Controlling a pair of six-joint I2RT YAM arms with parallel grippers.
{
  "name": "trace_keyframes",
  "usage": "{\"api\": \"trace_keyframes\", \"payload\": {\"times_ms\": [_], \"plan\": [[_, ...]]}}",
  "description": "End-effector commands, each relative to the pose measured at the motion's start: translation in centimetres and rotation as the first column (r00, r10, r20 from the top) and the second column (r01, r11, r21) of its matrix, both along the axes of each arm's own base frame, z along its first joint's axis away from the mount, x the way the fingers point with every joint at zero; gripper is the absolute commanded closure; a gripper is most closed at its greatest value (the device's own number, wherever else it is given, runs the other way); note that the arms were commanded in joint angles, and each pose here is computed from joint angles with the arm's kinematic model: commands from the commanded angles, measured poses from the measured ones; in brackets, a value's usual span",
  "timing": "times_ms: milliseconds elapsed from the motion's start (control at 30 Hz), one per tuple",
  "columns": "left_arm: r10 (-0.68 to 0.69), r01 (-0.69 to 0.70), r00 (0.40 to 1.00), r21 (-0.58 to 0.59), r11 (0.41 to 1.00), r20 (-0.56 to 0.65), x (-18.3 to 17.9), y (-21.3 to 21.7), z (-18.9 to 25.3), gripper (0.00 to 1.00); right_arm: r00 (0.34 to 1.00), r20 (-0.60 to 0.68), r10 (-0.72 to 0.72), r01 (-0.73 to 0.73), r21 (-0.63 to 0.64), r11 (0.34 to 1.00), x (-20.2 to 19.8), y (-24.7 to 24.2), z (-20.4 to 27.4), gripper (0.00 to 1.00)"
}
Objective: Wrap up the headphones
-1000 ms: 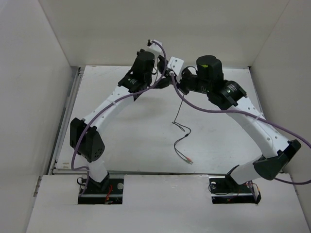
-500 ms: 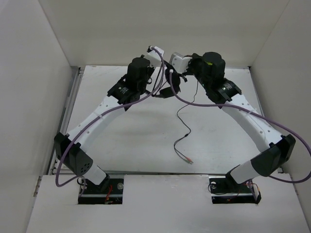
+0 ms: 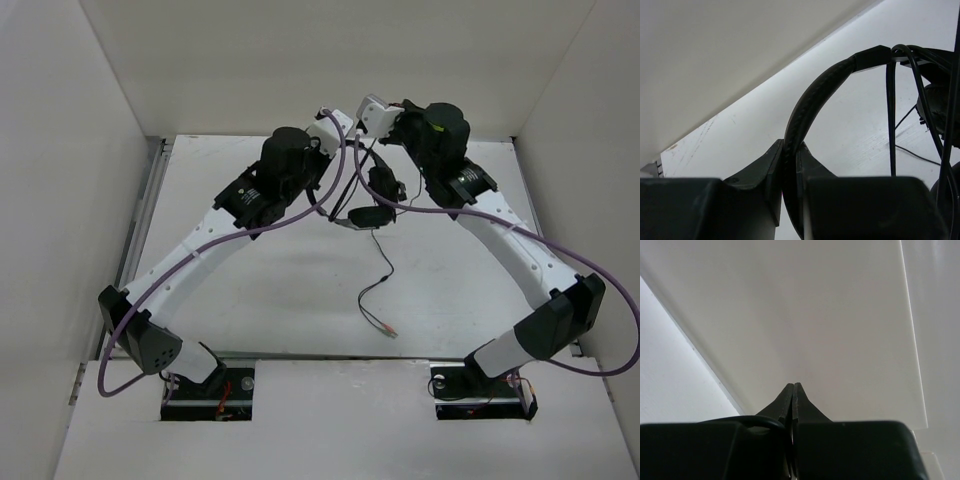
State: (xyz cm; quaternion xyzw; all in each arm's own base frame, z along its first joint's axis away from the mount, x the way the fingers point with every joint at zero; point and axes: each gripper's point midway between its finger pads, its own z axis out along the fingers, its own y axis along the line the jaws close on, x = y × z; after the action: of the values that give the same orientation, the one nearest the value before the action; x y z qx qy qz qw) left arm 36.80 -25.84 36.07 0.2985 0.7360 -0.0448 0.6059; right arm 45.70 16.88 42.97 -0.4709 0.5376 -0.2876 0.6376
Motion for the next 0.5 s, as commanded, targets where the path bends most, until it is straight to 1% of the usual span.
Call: {"api": "trace_keyframes", "payload": {"times_ms": [0, 167, 300, 467], "plan": [[-0.067, 0.068, 0.998, -0.073, 0.995, 0.01, -1.8, -0.6, 2.4, 1.0, 0.996, 0.089, -0.026, 0.017, 0.106, 0.994, 0.4, -0.6, 3.2, 0.94], [-0.144, 0.147, 0.989, -0.144, 0.979, 0.035, -3.4, -1.1, 5.1, 1.0, 1.0, -0.012, -0.005, 0.007, 0.21, 0.978, 1.6, -1.6, -0.1, 0.9], [-0.222, 0.232, 0.972, -0.201, 0.952, 0.072, -4.8, -1.7, 7.6, 1.0, 0.993, -0.11, 0.052, -0.011, 0.35, 0.937, 2.6, -1.9, -2.6, 0.87], [-0.251, 0.273, 0.961, -0.255, 0.927, 0.118, -5.8, -2.0, 10.9, 1.0, 0.967, -0.208, 0.149, -0.026, 0.5, 0.865, 2.7, -1.0, -4.8, 0.83]]}}
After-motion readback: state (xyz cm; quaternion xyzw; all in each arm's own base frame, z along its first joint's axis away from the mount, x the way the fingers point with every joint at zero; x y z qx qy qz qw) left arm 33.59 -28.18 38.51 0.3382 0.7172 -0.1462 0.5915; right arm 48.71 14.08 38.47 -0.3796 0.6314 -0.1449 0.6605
